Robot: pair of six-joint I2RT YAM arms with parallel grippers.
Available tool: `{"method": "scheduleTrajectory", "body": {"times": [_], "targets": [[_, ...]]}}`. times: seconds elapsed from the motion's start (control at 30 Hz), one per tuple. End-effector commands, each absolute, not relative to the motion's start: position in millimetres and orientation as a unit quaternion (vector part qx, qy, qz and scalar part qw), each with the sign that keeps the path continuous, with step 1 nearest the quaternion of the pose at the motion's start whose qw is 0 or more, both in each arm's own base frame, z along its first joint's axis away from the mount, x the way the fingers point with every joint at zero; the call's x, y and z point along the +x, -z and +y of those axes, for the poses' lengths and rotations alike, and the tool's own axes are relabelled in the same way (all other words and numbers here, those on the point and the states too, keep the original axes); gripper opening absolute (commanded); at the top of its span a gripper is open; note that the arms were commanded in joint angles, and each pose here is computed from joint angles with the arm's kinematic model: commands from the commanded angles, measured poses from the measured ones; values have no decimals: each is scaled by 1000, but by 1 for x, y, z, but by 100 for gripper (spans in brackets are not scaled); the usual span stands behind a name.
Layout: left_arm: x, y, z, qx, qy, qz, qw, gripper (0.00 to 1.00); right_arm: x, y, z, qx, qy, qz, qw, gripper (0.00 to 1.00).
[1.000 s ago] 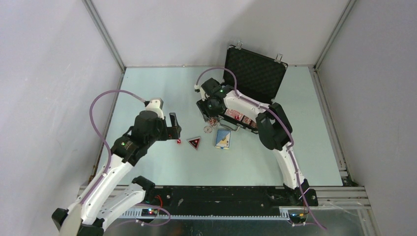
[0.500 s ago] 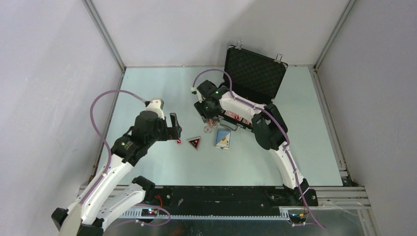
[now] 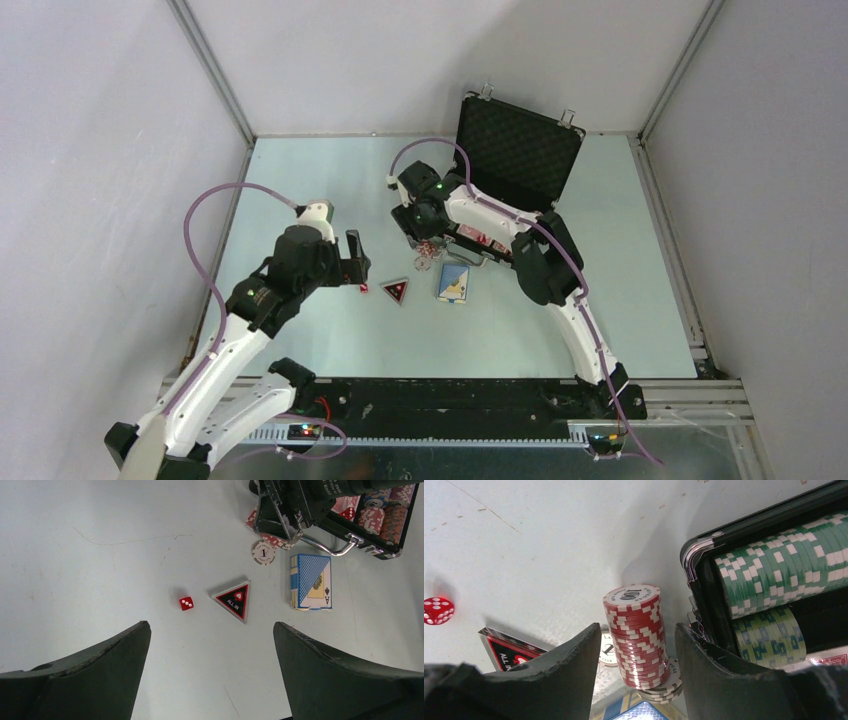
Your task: Pack up texas hold em set
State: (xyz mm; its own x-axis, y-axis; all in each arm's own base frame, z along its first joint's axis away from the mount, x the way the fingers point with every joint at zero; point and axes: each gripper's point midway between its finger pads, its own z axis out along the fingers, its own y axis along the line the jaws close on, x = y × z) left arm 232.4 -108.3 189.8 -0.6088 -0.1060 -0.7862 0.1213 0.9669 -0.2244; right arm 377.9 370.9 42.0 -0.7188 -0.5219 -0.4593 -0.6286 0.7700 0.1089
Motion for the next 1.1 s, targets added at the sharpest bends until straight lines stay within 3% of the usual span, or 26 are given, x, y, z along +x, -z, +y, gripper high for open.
{"method": "scheduleTrajectory", "body": {"times": [0.0, 0.2, 0.37, 0.63, 1.07], "targets": [[237, -206, -114, 7, 146, 874, 464, 100, 378, -34, 370, -318, -112, 920, 201, 59], [238, -205, -115, 9, 146, 874, 463, 100, 373, -25, 367, -313, -109, 924, 189, 52], [238, -204, -116, 9, 147, 875, 462, 100, 376, -34, 373, -313, -124, 921, 195, 33], [239, -205, -115, 8, 144, 874, 463, 100, 393, -94, 390, -268, -199, 912, 239, 29], [240, -205, -114, 9, 138, 876, 463, 100, 454, -179, 355, -43, -354, 888, 289, 22]]}}
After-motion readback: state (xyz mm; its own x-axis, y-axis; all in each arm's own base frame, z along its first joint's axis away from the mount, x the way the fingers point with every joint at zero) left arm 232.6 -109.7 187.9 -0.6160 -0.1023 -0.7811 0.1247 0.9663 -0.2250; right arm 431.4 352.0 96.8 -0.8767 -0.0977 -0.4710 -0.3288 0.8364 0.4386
